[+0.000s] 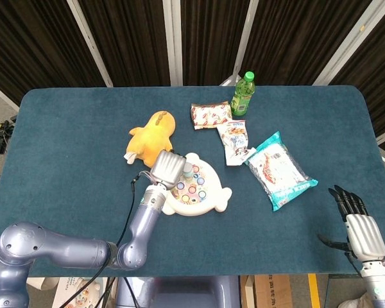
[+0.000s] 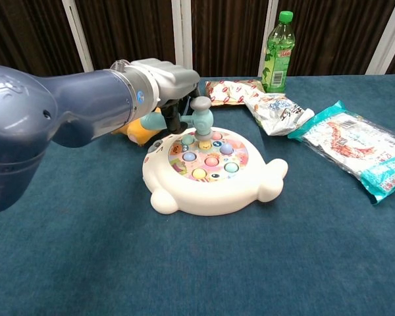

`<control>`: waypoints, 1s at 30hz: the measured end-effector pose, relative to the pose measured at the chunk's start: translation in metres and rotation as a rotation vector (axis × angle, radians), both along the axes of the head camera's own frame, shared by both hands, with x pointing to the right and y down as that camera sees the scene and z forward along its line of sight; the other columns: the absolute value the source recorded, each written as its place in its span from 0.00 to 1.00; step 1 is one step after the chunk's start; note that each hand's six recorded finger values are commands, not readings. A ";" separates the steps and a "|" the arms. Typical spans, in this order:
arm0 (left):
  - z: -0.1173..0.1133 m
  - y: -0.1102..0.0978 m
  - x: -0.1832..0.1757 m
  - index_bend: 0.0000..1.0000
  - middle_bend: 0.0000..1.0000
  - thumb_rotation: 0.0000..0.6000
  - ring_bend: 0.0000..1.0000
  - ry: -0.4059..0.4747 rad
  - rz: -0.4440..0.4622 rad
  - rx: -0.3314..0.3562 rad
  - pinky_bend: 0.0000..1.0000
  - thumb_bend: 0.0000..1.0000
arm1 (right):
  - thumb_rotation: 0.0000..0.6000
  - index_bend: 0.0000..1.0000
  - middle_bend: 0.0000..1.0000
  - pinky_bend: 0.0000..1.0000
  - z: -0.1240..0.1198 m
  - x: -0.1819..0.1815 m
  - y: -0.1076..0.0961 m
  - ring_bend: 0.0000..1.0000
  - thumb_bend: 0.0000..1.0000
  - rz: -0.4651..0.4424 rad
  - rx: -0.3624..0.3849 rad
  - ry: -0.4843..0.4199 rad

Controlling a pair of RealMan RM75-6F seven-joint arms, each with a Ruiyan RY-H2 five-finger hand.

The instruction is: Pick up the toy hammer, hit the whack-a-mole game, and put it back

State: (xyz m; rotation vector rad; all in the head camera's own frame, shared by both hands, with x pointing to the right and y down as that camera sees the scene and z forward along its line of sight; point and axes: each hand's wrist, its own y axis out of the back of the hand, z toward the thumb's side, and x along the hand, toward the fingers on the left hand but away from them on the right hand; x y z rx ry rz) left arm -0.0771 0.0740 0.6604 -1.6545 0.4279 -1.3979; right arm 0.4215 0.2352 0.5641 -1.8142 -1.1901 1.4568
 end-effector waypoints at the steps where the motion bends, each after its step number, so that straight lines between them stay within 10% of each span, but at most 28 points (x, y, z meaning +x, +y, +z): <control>1: 0.002 0.001 0.000 0.60 0.43 1.00 0.34 -0.001 0.002 -0.001 0.49 0.64 | 1.00 0.00 0.00 0.00 0.000 0.000 0.000 0.00 0.17 0.000 0.000 0.000; 30: -0.016 0.004 -0.006 0.60 0.43 1.00 0.34 0.057 -0.018 0.004 0.49 0.64 | 1.00 0.00 0.00 0.00 0.002 0.003 -0.001 0.00 0.17 0.020 -0.009 0.005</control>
